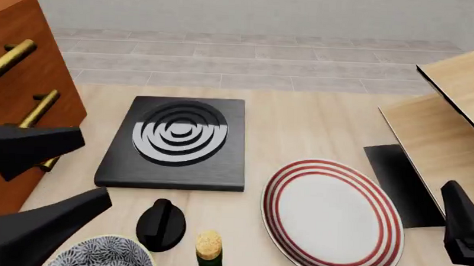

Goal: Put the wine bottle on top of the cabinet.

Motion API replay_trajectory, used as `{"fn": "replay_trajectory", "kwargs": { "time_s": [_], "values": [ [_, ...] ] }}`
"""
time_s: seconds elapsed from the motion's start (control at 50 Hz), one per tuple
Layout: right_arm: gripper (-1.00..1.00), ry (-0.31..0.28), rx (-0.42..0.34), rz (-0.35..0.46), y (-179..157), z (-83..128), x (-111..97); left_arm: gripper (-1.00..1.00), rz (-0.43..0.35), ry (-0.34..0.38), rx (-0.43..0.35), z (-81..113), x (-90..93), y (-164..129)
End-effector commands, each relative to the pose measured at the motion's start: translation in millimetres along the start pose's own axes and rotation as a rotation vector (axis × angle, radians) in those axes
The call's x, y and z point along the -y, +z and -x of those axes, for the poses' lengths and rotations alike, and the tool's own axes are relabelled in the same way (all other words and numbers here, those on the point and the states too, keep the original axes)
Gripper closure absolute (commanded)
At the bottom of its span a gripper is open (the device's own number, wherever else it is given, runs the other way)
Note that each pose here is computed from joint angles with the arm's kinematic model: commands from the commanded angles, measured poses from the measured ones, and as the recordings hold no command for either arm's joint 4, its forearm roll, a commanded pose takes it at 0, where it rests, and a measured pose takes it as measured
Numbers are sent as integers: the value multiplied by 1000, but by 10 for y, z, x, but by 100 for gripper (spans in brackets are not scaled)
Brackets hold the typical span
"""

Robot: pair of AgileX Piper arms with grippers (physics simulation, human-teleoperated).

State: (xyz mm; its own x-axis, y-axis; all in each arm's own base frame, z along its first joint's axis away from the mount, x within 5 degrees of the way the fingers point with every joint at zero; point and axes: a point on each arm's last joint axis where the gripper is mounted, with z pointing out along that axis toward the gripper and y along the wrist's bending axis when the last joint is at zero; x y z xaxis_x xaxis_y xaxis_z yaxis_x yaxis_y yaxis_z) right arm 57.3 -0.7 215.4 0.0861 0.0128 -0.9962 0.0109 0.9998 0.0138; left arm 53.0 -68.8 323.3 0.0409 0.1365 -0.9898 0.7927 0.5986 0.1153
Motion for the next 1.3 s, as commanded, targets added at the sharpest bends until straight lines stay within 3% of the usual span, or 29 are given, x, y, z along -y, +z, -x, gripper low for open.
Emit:
{"fn": "replay_trajectory", "kwargs": {
  "time_s": [0.02,0.36,0.48,0.64,0.86,1.3],
  "values": [
    [-100,0,1,-1,-8,1,0,-100,-84,25,-18,61,74,112],
    [-100,0,0,-2,-11,13,1,-100,-178,90,-71,112,165,172],
    [-100,-1,-1,-2,-11,25,1,-100,-196,82,-60,227,158,82],
    [-100,-1,-1,-2,-10,26,1,-100,-233,83,-86,224,197,104],
    [-100,-1,1,-2,-7,3,1,-100,-283,138,-121,76,305,288],
    [-100,0,0,-1,1,0,1,-100,-316,144,-120,-19,412,476]
  ]
}}
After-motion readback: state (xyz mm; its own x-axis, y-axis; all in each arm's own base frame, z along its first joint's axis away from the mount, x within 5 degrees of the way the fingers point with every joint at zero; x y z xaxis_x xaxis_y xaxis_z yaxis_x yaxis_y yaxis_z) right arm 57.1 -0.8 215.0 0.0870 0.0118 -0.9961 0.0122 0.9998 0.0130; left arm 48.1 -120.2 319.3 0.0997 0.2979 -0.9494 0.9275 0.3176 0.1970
